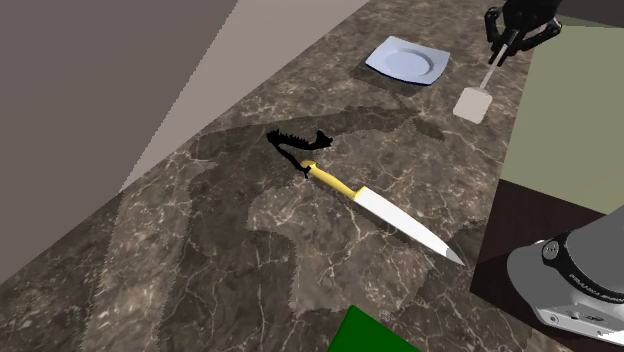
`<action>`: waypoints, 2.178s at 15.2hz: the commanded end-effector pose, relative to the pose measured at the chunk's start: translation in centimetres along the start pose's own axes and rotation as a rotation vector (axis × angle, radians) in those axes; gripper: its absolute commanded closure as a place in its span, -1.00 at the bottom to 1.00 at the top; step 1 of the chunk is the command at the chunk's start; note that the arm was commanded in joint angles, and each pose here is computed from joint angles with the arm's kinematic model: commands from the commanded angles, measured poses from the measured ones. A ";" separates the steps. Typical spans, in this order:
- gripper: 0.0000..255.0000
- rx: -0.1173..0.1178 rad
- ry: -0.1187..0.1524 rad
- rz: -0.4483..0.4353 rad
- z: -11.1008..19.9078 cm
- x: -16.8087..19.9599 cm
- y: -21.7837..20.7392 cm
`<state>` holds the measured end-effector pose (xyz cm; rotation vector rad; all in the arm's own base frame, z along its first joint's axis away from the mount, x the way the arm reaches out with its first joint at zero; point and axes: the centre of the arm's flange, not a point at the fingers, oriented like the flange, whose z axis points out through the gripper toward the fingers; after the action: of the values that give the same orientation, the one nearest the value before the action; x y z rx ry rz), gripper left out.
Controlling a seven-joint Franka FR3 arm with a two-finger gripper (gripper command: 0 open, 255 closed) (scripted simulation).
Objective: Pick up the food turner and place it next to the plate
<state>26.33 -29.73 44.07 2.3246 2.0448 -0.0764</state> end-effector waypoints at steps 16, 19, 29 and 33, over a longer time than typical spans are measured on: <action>1.00 0.000 0.000 -0.002 5.0 -8.7 -6.9; 1.00 0.000 0.000 -0.002 6.6 -8.6 -6.9; 1.00 0.000 0.000 -0.002 9.6 -8.4 -6.9; -1.00 0.000 0.000 -0.002 9.6 -8.4 -6.9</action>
<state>18.37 -37.84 35.06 2.3232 2.0473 -0.0765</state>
